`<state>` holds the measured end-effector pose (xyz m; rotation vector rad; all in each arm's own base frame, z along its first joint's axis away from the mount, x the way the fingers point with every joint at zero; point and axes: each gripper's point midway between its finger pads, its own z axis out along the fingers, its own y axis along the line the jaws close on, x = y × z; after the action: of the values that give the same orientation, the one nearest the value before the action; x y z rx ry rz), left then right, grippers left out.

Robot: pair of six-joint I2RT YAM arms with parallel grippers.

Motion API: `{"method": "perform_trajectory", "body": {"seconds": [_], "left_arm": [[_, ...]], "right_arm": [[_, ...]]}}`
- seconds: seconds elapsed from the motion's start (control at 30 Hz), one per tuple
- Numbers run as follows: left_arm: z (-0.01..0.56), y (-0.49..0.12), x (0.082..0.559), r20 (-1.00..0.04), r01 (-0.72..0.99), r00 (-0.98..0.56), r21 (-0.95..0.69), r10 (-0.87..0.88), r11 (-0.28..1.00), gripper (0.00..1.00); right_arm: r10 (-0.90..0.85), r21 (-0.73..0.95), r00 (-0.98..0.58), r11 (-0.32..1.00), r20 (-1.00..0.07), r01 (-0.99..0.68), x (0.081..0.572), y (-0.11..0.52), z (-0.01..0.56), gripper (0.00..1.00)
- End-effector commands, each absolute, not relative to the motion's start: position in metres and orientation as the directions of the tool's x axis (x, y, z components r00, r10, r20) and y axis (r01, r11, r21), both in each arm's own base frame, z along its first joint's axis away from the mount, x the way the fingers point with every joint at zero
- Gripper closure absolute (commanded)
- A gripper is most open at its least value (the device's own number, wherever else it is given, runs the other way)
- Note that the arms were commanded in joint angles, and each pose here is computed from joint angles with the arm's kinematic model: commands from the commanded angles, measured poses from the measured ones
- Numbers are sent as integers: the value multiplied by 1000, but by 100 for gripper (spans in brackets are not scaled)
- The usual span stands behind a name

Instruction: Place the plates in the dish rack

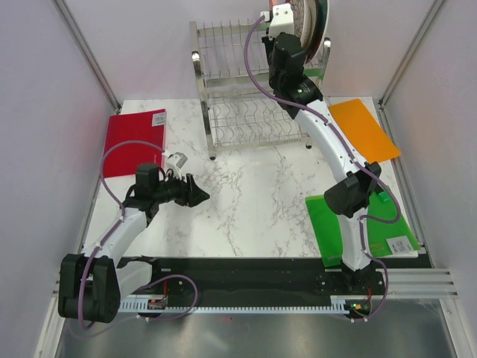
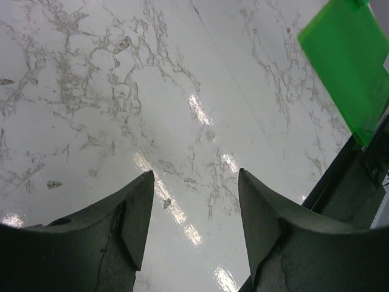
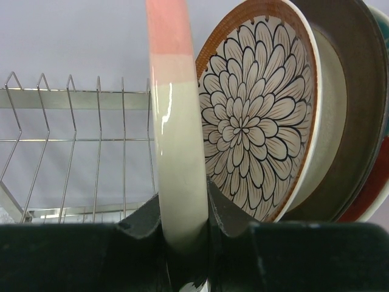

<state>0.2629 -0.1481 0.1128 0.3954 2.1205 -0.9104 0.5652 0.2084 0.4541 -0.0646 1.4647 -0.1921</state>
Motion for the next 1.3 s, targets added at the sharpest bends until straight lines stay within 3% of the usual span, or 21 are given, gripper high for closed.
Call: {"method": "perform_trajectory", "body": {"seconds": [0.0,0.17,0.5,0.9,1.27], "left_arm": [[124,-151,268,-784,561,-620,-474,-35,678,36],[126,-152,268,-786,566,-617,-476,-37,674,36],[130,-152,261,-797,578,-602,-468,-37,668,36],[134,-152,258,-811,591,-584,-457,-38,665,35],[144,-150,257,-829,600,-557,-445,-52,665,35]], "right_arm": [[-82,-58,242,993,-967,106,561,208,500,80],[-75,-50,268,994,-961,99,564,207,505,71],[27,49,256,995,-966,83,582,195,494,69],[35,60,324,996,-945,69,558,193,532,56],[-19,46,368,985,-930,165,532,164,561,47]]}}
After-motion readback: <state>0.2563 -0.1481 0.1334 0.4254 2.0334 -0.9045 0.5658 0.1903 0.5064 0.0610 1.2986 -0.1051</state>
